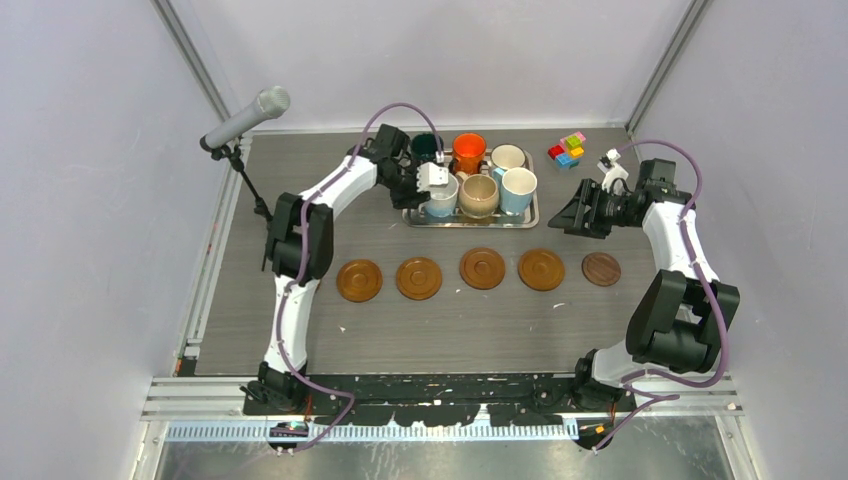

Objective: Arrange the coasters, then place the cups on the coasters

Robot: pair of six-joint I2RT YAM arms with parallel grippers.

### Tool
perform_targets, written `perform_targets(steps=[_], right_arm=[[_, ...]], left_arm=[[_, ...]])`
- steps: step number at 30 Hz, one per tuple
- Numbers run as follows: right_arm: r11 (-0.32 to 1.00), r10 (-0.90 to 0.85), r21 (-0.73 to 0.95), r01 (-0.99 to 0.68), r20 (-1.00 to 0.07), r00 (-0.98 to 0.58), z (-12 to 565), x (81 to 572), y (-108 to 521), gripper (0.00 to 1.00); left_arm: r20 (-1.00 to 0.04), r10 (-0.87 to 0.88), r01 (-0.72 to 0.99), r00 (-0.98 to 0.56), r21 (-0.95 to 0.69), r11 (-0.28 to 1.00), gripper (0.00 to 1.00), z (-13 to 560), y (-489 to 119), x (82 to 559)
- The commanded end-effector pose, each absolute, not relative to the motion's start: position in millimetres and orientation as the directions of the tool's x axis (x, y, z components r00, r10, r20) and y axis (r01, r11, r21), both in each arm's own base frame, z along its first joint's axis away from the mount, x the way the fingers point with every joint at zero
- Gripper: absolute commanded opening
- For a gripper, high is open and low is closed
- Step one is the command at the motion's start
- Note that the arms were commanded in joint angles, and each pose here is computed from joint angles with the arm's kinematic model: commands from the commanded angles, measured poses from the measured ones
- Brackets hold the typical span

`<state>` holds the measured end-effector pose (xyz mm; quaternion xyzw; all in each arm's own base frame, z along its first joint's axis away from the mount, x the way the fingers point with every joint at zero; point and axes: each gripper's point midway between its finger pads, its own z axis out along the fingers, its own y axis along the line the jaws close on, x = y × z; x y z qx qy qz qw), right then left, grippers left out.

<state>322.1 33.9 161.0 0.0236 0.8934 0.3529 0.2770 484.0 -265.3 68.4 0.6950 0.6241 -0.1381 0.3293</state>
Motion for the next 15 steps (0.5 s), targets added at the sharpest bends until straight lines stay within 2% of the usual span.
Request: perform_targets(steps=[1,10,13,15], right_arm=[[0.739,0.246,0.652,-0.169,-0.494,-0.834,165.5,326.5,33.7,0.63],[0.74,0.249,0.652,-0.167,-0.495,-0.832,165.7,326.8,32.5,0.63],[0.74,0.25,0.652,-0.166,-0.495,-0.832,165.7,326.8,32.1,0.63],[0.739,0.25,0.653,-0.167,-0.496,-0.832,166.2,326.8,32.2,0.63]], left_arm=[[-0.632,0.769,0.96,0.095,0.264,0.098,0.53,81.4,-276.5,492.6],[-0.649,0.76,0.963,0.029,0.222,0.153,0.4,72.0,-286.3,493.4],[-0.652,0.758,0.963,0.018,0.215,0.162,0.28,73.5,-285.8,491.7],[-0.656,0.755,0.963,0.009,0.208,0.17,0.13,76.6,-285.2,488.9]])
